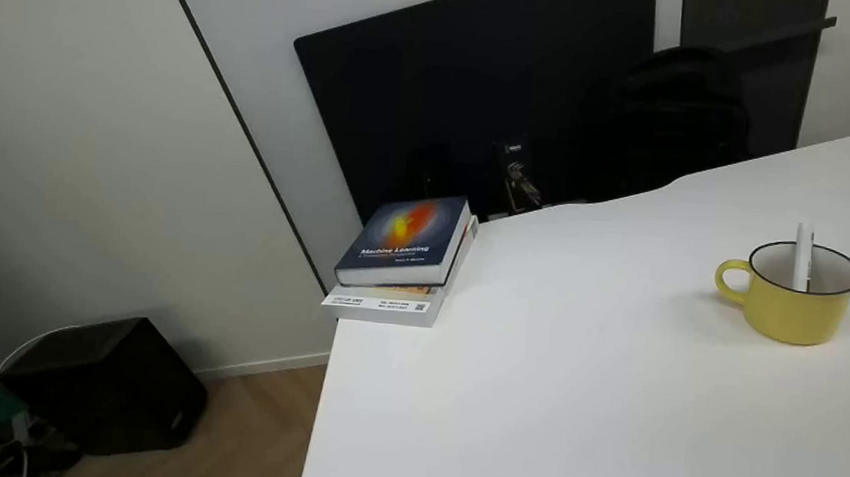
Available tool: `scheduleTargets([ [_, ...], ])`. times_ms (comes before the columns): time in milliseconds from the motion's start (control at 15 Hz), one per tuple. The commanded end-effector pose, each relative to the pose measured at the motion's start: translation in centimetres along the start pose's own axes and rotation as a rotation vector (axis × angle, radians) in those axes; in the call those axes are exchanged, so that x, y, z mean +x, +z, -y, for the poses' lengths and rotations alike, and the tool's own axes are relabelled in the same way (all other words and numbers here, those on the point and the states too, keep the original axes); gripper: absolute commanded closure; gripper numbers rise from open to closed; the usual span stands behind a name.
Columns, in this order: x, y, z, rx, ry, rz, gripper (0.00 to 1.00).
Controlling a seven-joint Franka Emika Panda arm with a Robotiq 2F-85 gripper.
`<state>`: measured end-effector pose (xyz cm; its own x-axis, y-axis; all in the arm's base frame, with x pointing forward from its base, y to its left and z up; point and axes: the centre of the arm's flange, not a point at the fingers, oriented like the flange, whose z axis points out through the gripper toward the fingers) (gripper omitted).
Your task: Put the marker in the mug on the table
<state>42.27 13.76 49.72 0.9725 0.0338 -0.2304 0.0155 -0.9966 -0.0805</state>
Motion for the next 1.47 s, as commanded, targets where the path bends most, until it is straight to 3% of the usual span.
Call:
scheduleTargets([
  [0,0.0,0.0,0.0,0.000,0.000,-0.001,0.00],
  [533,0.0,0.0,0.0,0.000,0.000,-0.002,0.00],
  [667,0.7,-0.4,-1.5,0.010,0.042,-0.009,0.00],
  [1067,4.1,-1.8,-10.7,0.063,0.177,-0.026,0.00],
  [1400,6.9,-3.5,-19.4,0.090,0.193,-0.087,0.00],
])
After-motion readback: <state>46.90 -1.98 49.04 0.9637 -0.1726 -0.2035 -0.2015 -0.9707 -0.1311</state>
